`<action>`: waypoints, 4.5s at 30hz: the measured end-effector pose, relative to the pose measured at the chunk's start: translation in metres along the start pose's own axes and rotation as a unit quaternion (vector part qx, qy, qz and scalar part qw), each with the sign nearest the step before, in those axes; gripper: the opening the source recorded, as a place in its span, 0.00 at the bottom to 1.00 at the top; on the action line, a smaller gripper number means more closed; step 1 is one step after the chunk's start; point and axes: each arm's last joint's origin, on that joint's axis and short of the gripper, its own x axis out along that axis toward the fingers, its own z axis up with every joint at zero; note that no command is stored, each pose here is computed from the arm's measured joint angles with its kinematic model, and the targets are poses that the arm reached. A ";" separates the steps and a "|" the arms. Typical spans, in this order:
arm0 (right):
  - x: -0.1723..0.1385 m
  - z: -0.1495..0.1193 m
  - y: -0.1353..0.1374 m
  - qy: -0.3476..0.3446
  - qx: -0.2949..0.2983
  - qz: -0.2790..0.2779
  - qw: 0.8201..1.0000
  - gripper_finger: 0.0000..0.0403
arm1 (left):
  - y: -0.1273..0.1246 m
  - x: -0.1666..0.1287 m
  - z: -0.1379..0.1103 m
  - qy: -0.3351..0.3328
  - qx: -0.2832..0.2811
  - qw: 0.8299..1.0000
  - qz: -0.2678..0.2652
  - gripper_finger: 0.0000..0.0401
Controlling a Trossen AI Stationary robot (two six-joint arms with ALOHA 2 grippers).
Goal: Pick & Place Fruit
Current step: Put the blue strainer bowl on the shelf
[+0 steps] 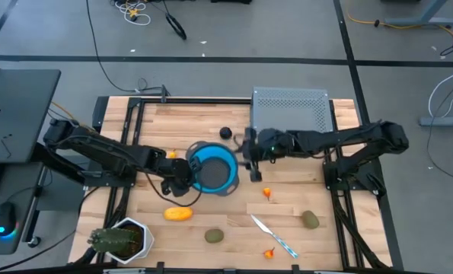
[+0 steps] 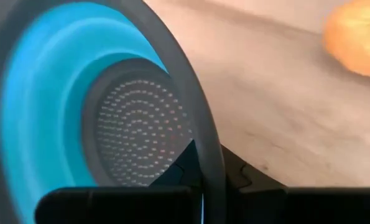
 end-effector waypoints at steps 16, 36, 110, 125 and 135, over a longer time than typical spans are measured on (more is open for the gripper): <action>0.015 -0.008 0.055 0.071 -0.205 0.031 0.976 0.41 | -0.002 -0.001 0.008 -0.054 0.042 0.998 -0.013 0.04; 0.056 -0.025 0.082 0.104 -0.287 0.028 0.952 0.37 | 0.001 -0.001 0.012 -0.093 0.034 0.995 -0.014 0.03; 0.075 -0.029 0.051 0.127 -0.380 -0.054 0.915 0.06 | 0.033 -0.035 0.013 -0.152 -0.321 0.921 0.157 0.78; 0.062 -0.019 0.006 0.155 -0.376 -0.156 0.900 0.06 | 0.035 -0.135 -0.008 -0.225 -0.360 0.833 0.354 0.77; 0.027 0.020 -0.022 0.189 -0.288 -0.195 0.918 0.06 | 0.022 -0.122 -0.018 -0.178 -0.418 0.837 0.306 0.77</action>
